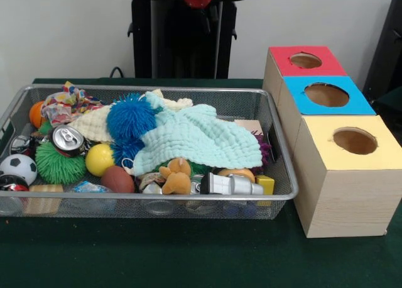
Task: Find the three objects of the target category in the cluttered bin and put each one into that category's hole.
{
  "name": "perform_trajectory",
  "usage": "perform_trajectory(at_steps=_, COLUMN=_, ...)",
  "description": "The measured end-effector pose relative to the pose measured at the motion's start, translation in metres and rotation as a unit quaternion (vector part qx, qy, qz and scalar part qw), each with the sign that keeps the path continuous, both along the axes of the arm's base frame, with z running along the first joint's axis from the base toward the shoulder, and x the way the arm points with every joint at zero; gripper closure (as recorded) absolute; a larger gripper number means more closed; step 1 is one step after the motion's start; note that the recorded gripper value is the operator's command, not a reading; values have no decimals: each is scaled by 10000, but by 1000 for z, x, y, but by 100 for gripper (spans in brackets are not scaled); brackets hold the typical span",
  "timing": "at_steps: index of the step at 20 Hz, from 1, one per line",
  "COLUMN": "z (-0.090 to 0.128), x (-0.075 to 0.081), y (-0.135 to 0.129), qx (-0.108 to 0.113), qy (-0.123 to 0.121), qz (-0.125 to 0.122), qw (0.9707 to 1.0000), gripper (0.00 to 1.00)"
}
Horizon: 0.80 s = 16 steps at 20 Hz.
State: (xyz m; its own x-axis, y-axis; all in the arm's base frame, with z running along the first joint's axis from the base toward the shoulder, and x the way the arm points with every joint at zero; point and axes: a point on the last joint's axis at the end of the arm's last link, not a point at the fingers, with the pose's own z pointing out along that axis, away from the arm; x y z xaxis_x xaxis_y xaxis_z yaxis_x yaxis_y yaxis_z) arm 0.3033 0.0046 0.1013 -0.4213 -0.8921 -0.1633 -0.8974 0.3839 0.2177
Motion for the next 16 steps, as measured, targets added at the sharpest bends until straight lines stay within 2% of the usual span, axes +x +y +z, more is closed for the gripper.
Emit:
perform_trajectory(at_steps=2, z=5, x=-3, y=-9, qx=-56, qy=107, qz=-51, qw=9999, gripper=0)
perform_trajectory(at_steps=5, z=13, x=-8, y=-40, qx=-224, qy=448, qz=-255, qw=9984, gripper=0)
perform_trajectory(at_steps=7, z=12, x=-7, y=-51, qx=-294, qy=524, qz=-225, qw=9979, gripper=0)
perform_trajectory(at_steps=10, z=7, x=0, y=-59, qx=-394, qy=450, qz=-59, qw=9982, gripper=0)
perform_trajectory(at_steps=13, z=-5, x=19, y=-66, qx=-530, qy=246, qz=243, qw=9980, gripper=0)
perform_trajectory(at_steps=16, z=-14, x=33, y=-65, qx=-558, qy=155, qz=342, qw=9977, gripper=0)
